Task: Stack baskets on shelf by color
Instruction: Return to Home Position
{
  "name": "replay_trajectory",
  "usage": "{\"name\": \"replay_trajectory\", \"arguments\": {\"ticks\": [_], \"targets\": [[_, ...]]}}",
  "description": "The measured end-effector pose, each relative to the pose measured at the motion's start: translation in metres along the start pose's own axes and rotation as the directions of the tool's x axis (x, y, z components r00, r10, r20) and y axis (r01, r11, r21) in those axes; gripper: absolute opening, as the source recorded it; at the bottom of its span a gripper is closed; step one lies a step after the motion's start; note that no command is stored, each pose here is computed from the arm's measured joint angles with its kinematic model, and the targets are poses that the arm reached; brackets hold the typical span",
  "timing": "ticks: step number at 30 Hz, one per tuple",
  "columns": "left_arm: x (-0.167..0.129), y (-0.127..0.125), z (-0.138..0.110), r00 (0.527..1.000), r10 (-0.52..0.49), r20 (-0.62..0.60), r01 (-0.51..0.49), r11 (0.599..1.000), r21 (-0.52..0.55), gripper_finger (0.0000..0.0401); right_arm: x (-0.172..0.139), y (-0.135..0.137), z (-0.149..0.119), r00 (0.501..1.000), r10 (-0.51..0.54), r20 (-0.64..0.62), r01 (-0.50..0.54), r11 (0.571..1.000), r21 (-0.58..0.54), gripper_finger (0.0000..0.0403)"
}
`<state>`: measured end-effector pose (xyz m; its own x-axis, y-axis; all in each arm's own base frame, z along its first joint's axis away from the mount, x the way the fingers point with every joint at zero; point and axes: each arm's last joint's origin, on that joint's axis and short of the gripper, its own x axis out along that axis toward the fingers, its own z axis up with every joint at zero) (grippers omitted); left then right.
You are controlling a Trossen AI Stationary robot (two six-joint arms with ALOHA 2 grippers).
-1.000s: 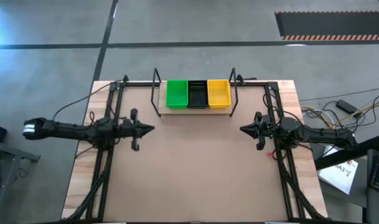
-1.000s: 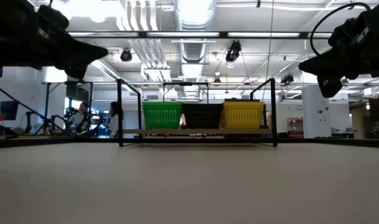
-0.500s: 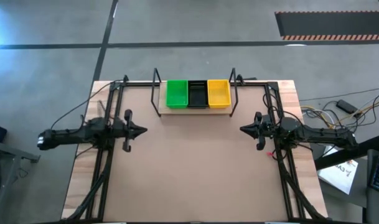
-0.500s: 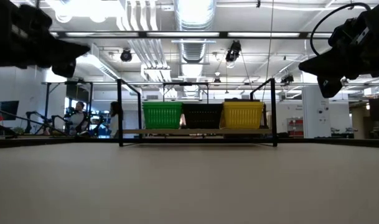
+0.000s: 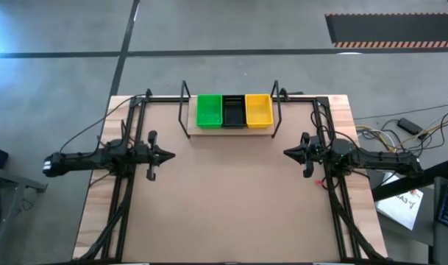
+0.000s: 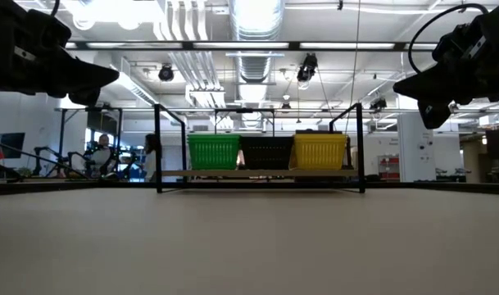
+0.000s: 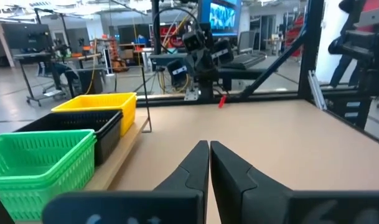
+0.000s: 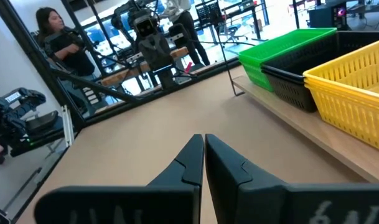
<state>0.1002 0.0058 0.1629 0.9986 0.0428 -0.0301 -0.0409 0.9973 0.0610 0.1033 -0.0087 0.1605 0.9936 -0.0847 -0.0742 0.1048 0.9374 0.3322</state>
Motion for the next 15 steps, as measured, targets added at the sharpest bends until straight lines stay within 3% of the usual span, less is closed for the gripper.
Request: {"name": "replay_trajectory", "arguments": {"ticks": [15], "targets": [[0.0049, -0.0001, -0.0048, 0.998, -0.002, -0.060, 0.002, 1.000, -0.002, 0.0000, 0.0000, 0.0000, -0.0001, 1.000, 0.000, -0.001, 0.000, 1.000, 0.000, 0.0009]]}}
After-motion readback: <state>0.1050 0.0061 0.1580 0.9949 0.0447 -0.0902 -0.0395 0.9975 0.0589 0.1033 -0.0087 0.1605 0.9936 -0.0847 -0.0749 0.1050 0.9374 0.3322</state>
